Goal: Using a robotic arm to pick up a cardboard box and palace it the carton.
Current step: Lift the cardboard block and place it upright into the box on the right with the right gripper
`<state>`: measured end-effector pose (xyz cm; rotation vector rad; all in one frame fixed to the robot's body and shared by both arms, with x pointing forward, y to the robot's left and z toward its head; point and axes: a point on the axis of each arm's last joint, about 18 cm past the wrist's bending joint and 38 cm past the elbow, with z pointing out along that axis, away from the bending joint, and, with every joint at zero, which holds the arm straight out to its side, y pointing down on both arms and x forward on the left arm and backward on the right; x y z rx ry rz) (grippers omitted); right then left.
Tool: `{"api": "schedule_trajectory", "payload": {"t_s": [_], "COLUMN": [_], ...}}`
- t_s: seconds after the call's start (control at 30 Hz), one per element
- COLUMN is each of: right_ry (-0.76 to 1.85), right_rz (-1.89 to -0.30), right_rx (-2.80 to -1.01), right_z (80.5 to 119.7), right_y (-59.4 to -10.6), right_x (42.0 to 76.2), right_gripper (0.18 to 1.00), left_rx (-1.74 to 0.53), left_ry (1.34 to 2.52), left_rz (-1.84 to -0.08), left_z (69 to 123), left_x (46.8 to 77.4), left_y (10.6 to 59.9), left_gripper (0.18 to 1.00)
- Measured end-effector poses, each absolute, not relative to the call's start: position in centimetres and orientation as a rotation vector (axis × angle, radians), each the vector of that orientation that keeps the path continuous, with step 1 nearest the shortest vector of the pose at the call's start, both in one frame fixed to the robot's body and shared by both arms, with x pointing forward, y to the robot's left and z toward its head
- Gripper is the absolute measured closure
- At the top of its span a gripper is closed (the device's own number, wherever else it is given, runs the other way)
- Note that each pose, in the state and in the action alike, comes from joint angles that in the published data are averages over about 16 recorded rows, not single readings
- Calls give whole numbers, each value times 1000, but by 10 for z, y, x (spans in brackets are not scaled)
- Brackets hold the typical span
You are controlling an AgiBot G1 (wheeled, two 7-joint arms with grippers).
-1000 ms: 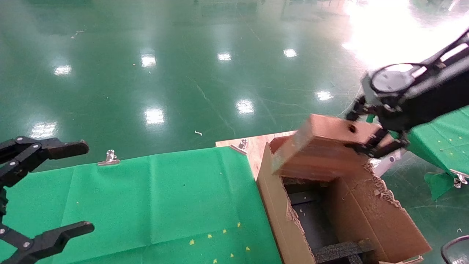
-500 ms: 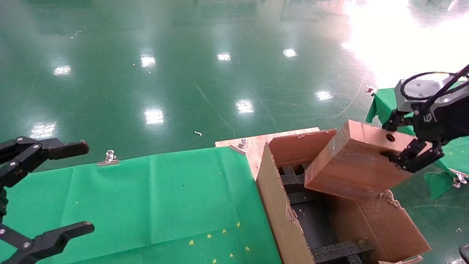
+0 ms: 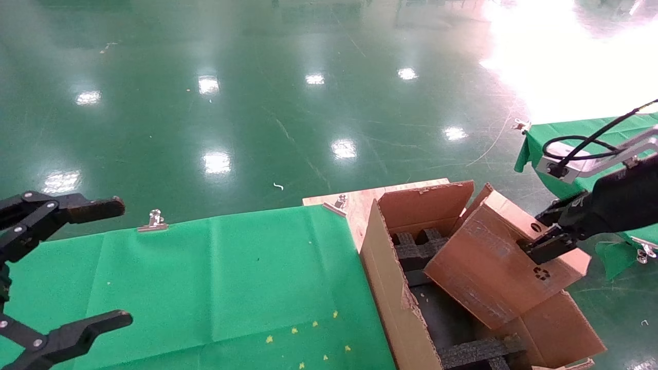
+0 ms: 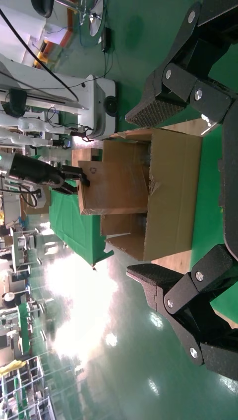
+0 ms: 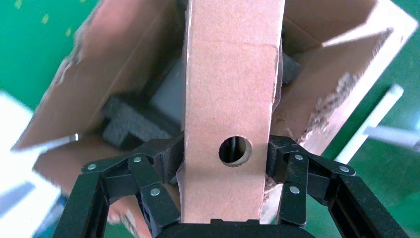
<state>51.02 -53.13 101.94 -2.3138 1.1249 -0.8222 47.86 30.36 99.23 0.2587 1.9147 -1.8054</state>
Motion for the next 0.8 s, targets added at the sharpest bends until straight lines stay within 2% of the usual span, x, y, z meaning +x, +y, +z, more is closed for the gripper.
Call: {"api": "schedule_trajectory", "payload": {"t_s": [0.37, 0.8], "right_ry": [1350, 1373], "right_rz": [-819, -825], "right_rx": [-2123, -2097], "right_z": [993, 991], "right_y": [-540, -539], "right_x": [503, 503], "right_gripper": [816, 819], "left_rx": [258, 258], "left_ry": [1915, 1914], "left_rz": [-1806, -1806], "left_z": [992, 992], "left_x": [479, 479], "left_y": [304, 304], "left_gripper": [184, 184]}}
